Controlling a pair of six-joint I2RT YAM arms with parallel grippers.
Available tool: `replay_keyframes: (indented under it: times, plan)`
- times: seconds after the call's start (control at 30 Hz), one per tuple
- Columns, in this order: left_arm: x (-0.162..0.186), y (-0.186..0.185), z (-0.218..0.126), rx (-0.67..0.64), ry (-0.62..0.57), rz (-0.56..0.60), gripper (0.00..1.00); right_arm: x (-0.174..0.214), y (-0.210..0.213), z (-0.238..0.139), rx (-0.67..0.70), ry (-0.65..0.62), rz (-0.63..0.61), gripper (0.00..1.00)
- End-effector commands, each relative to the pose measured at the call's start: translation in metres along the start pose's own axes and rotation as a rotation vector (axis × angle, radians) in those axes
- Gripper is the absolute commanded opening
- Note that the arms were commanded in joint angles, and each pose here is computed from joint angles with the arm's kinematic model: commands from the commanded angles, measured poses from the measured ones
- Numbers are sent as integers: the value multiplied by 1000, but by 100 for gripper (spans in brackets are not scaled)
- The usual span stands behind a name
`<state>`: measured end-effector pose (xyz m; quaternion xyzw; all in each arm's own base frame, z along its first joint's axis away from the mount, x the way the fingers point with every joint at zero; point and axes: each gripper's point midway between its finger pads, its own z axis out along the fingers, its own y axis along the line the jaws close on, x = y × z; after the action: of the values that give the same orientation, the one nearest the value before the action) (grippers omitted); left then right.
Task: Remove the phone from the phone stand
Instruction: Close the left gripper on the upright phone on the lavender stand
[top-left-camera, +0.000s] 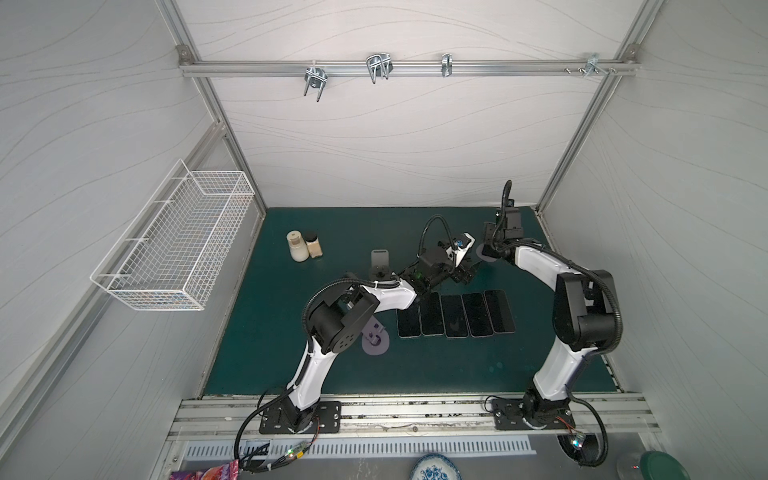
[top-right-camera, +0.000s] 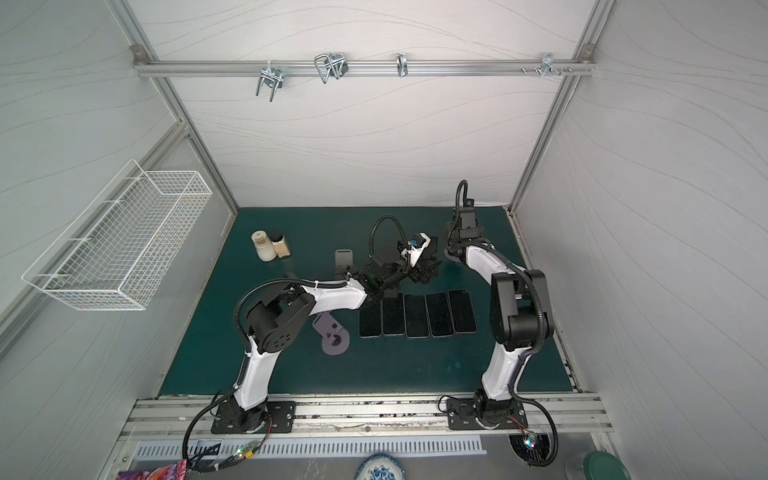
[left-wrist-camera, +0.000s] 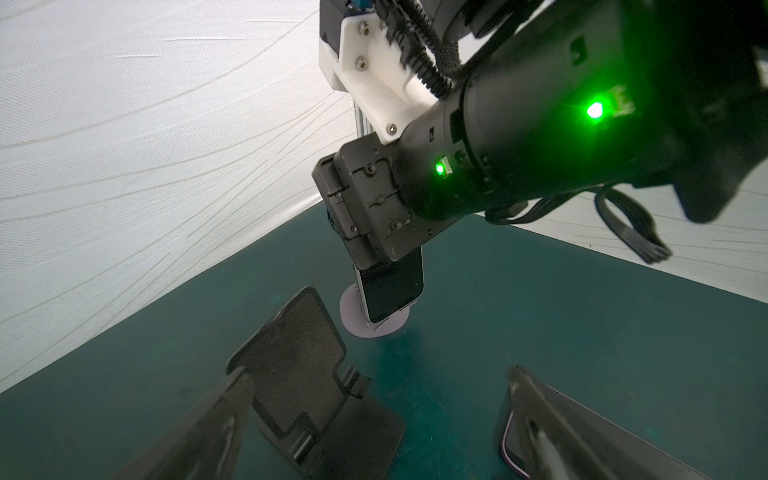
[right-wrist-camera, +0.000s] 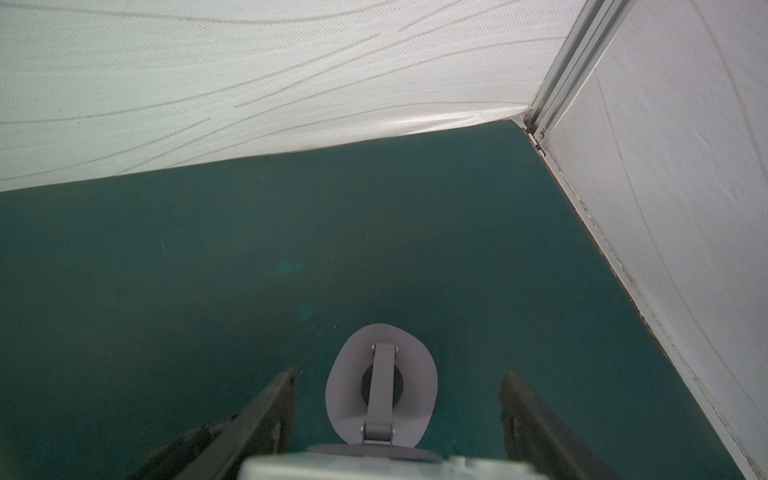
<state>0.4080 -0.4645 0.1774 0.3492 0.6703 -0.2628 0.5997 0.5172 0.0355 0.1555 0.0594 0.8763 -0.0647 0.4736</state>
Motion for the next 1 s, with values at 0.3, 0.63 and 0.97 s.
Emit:
replay_keyframes:
  times: [0.3, 0.63, 0.97]
  plan:
    - [-14, 5, 5, -20, -58, 7, 97, -24, -1, -6, -22, -60, 18, 73]
    - [-15, 6, 4, -27, -60, 4, 96, -36, 1, -15, -44, -93, 6, 70]
    - [-18, 6, 1, -28, -66, 5, 97, -46, 2, -29, -63, -118, 13, 68]
